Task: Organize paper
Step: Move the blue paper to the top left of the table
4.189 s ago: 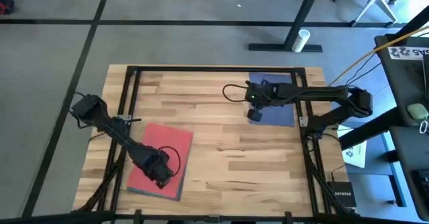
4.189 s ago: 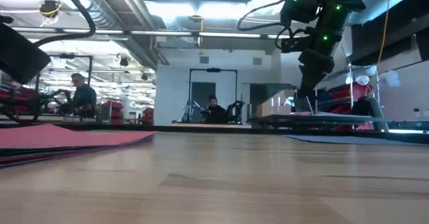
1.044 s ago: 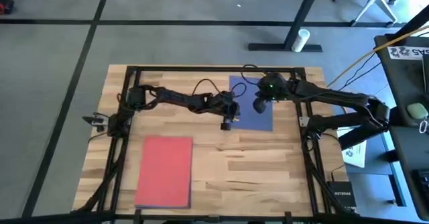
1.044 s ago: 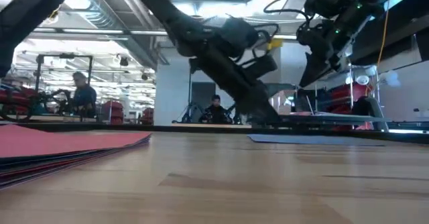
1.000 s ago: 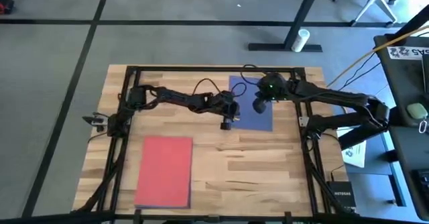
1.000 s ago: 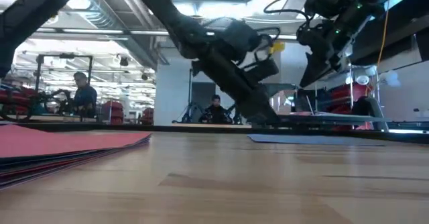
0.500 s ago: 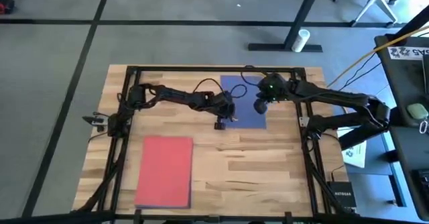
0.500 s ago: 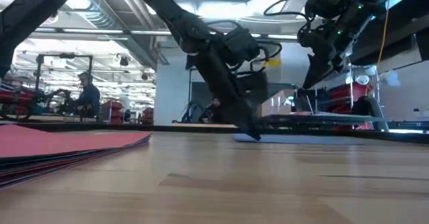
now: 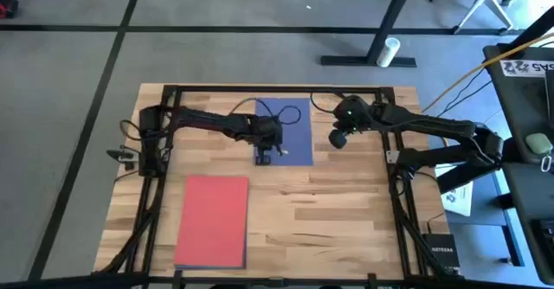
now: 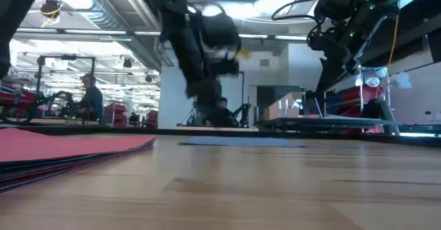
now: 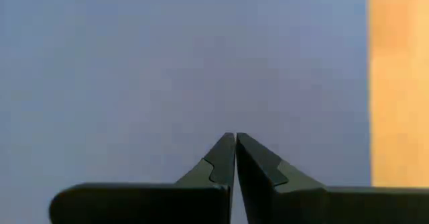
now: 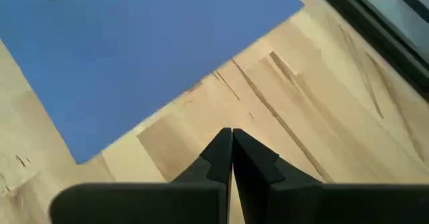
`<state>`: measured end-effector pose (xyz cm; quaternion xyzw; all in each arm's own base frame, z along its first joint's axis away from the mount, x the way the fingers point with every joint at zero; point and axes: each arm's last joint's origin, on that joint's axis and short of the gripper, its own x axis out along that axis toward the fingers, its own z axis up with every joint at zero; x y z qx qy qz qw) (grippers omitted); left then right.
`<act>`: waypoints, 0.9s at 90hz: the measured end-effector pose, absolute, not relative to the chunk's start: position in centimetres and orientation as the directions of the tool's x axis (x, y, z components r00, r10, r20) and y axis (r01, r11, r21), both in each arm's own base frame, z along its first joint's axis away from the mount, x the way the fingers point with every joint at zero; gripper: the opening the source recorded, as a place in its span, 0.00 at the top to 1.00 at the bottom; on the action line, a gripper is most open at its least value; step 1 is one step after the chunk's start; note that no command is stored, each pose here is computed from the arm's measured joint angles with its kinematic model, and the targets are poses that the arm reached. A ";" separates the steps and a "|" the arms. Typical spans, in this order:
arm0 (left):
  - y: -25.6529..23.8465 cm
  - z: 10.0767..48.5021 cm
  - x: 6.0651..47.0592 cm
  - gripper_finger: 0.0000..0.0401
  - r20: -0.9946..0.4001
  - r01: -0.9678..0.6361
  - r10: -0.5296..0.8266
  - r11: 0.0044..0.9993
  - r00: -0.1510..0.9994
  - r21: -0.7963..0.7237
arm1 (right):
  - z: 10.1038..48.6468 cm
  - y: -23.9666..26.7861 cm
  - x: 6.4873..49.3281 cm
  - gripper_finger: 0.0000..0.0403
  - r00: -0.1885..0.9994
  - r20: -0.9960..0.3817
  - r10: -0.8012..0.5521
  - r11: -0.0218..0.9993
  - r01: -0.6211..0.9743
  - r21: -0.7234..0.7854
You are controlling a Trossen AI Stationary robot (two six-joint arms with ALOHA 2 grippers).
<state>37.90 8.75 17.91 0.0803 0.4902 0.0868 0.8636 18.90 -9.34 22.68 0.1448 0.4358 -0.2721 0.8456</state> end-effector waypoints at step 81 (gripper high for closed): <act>9.3 14.7 34.5 1.00 -0.938 -0.038 0.202 0.979 0.281 0.200 | 22.7 -9.3 18.9 1.00 0.473 -0.816 -0.332 0.814 0.581 0.006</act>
